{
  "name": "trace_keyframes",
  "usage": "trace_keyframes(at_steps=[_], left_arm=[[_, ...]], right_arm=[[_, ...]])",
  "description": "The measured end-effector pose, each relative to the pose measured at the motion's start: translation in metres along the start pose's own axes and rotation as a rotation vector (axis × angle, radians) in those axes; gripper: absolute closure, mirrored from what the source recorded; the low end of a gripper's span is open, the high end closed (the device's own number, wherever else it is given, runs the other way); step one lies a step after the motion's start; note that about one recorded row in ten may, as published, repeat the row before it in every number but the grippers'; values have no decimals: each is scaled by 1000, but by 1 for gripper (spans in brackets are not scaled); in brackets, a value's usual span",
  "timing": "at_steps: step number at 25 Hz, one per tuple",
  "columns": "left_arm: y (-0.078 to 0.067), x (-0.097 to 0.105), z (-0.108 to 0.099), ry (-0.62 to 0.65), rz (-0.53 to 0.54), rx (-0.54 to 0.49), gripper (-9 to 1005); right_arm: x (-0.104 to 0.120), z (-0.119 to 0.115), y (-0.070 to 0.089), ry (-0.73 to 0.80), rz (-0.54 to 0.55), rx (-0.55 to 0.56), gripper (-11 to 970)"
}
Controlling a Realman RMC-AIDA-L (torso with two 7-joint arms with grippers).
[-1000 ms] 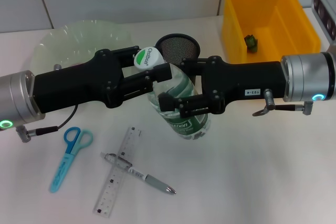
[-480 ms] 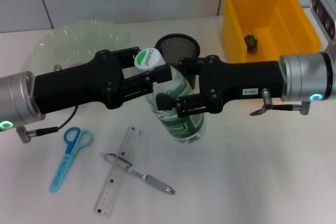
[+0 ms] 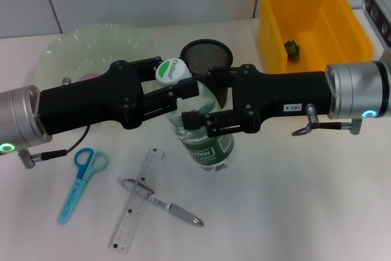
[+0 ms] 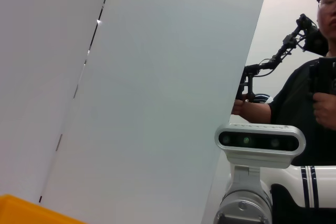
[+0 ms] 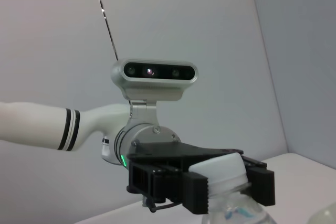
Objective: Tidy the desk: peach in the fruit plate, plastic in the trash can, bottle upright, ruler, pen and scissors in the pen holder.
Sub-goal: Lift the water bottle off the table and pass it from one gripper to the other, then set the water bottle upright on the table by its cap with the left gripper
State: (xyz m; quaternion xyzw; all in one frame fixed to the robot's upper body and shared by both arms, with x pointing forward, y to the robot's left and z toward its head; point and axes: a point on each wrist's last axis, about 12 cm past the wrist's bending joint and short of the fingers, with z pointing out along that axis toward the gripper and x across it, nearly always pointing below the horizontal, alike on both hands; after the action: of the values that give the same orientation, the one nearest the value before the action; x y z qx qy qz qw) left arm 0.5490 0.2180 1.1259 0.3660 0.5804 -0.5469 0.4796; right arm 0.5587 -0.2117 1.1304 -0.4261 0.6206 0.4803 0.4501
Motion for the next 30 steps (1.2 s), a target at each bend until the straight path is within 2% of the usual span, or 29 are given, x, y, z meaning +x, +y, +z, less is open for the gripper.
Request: trace_keyframes(at_steps=[17, 30], left_arm=[[0, 1, -2, -2, -2, -3, 543], [0, 0, -5, -6, 1, -14, 543]], right_arm=[[-1, -4, 4, -29, -16, -15, 149], [1, -27, 10, -69, -24, 14, 150]])
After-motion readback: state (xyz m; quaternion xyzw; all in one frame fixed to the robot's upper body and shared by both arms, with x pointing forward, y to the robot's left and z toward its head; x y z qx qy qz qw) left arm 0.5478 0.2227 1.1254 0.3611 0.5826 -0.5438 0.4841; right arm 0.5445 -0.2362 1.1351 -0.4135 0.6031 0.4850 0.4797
